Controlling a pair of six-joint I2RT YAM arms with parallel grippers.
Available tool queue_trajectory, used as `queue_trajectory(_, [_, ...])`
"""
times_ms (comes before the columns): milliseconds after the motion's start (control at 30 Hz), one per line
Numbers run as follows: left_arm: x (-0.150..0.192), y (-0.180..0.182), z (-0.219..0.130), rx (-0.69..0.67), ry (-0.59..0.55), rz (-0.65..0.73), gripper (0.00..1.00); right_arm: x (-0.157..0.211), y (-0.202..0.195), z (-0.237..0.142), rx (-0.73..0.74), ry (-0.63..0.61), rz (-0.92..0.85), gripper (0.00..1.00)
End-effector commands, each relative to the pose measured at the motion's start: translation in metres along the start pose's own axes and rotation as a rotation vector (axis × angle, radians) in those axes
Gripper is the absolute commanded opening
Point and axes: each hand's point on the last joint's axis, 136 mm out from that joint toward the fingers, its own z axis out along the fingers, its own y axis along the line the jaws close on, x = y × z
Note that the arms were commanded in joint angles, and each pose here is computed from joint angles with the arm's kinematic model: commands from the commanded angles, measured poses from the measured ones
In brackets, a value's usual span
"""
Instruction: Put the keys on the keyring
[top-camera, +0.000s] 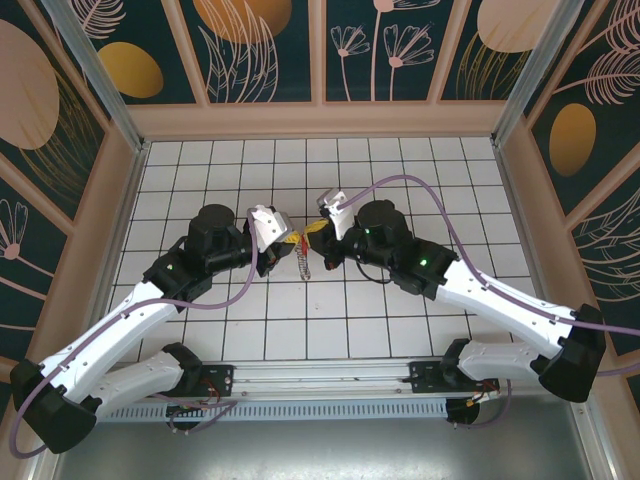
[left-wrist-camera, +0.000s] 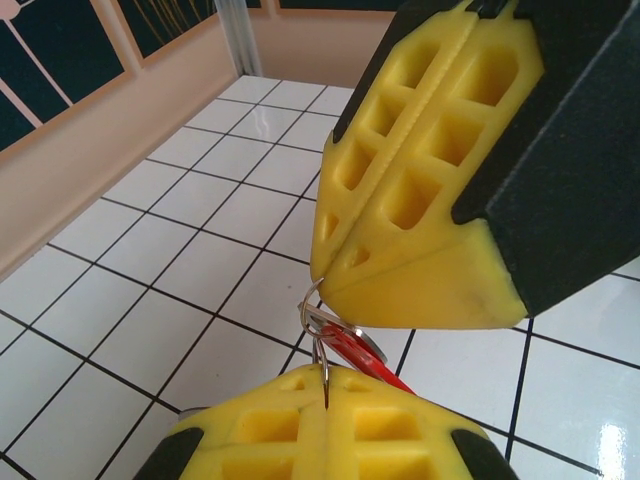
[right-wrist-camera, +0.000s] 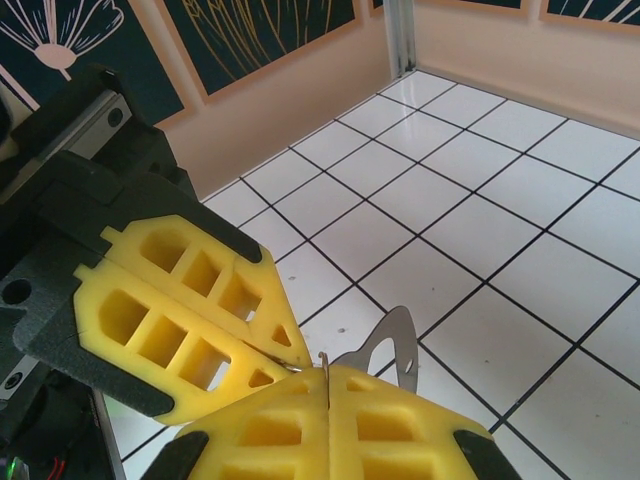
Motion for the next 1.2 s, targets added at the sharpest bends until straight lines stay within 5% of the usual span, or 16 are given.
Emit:
queue_trajectory(0, [-0.018, -0.002, -0.004, 0.008, -0.065, 0.039, 0.0, 0.015, -0.012, 0.009, 0.043, 0.04, 0.015, 0.0])
queue_trajectory(1167, [-0.025, -0.003, -0.008, 0.006, -0.09, 0.048, 0.0, 0.014, -0.017, -0.005, 0.043, 0.011, 0.021, 0.0])
